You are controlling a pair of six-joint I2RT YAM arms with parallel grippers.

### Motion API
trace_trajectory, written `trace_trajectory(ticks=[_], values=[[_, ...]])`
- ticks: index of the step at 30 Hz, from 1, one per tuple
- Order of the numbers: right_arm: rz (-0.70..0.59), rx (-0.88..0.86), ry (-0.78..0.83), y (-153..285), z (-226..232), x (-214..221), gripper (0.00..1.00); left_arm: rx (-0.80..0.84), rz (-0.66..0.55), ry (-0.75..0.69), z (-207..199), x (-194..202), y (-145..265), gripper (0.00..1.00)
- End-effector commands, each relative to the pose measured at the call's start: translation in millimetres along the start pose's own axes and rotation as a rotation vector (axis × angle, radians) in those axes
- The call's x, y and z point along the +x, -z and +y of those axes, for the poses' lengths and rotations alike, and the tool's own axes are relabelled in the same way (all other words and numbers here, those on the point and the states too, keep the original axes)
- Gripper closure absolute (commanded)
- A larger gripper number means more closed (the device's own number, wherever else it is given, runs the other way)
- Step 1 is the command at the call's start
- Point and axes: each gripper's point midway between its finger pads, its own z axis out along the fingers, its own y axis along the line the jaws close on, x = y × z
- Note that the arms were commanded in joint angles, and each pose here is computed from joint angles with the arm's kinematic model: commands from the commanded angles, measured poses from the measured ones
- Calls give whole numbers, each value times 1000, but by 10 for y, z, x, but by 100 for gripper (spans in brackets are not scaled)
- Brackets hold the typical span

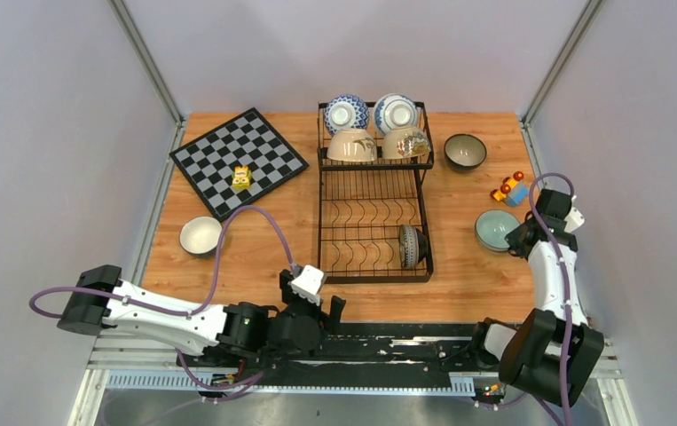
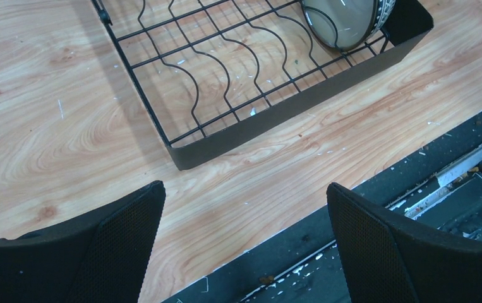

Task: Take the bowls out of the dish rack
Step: Place the bowl with the bowl.

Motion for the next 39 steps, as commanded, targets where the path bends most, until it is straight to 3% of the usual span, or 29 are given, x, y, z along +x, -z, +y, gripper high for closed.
trace_trajectory(ticks=[1, 19, 29, 39], values=[[-17, -13, -34, -79, 3, -33, 100, -21, -7, 39, 38, 21, -14, 0], [-5, -5, 9, -276, 5, -44, 100, -46, -11, 30, 109, 47, -18, 0], [-3, -12, 16, -146, 42, -112, 66, -40, -15, 26, 88, 32, -21, 0], [-33, 1, 32, 70, 68, -308, 52, -23, -28, 43, 84, 32, -20, 0]])
